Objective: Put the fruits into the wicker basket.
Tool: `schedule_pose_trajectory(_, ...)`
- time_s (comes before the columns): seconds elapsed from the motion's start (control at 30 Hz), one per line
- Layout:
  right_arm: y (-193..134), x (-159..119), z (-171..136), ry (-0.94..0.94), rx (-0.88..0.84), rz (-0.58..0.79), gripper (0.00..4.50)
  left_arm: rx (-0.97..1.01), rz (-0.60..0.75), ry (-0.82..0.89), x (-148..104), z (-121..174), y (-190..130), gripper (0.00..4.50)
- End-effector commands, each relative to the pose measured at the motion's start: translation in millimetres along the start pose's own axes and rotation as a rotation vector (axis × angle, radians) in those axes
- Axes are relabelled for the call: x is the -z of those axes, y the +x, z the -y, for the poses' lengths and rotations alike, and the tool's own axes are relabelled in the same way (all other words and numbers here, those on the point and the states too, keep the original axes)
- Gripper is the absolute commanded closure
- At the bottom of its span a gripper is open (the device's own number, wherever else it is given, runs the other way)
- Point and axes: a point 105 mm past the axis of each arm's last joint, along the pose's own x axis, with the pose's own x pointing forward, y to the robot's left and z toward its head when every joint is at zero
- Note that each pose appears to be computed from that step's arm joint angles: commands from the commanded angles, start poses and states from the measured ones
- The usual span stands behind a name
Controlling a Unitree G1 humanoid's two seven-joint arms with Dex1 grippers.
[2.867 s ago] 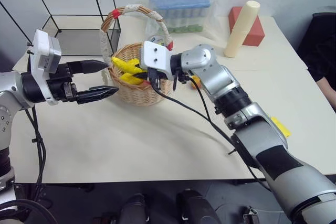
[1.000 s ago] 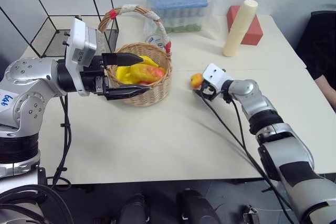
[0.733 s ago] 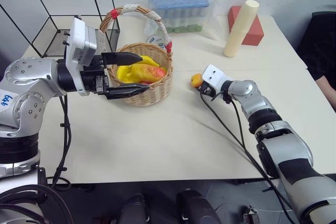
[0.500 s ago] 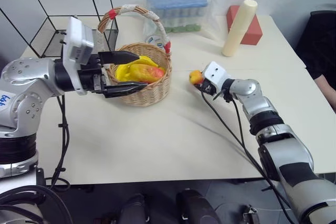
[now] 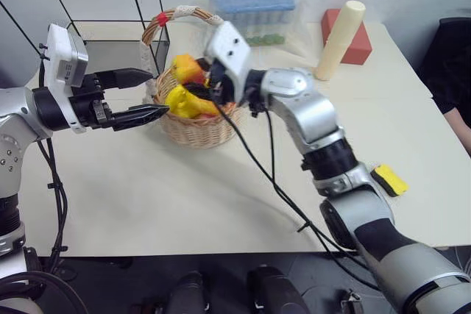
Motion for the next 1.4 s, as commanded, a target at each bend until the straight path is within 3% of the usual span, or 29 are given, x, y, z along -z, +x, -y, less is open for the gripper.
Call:
schedule_pose_trajectory(0.03,4.0,-0.4,13.7,-0.023,0.047,0.002,1.46,-0.019,0.028,0.056,-12.0,0.8,-4.8,0.37)
schedule_pose_trajectory(0.13,3.2,-7.6,14.8,-0.025,0.039,0.022,0.51,-0.022,0.029,0.055,-11.8,0.8,-5.2,0.37)
schedule_pose_trajectory(0.43,-64.2,-22.2,5.4,0.125,0.029,0.112,0.51,-0.004,0.042,0.053,-10.4,-1.2,0.6,0.37)
schedule_pose_trajectory(0.63,-91.6,4.4,26.2,0.260,0.258,0.066,0.51,0.037,0.064,0.064,-14.6,-1.1,12.9,0.37)
schedule_pose_trajectory(0.77,-83.2,18.5,58.3,0.313,0.424,0.065,0.51,0.057,0.074,0.072,-16.6,0.2,17.5,0.37)
schedule_pose_trajectory(0.97,-51.8,26.3,79.2,0.332,0.452,0.059,0.51,0.056,0.075,0.080,-16.9,-1.1,17.9,0.37)
schedule_pose_trajectory(1.4,-11.5,19.4,76.0,0.322,0.368,0.070,0.51,0.022,0.066,0.085,-14.0,-1.6,13.6,0.37)
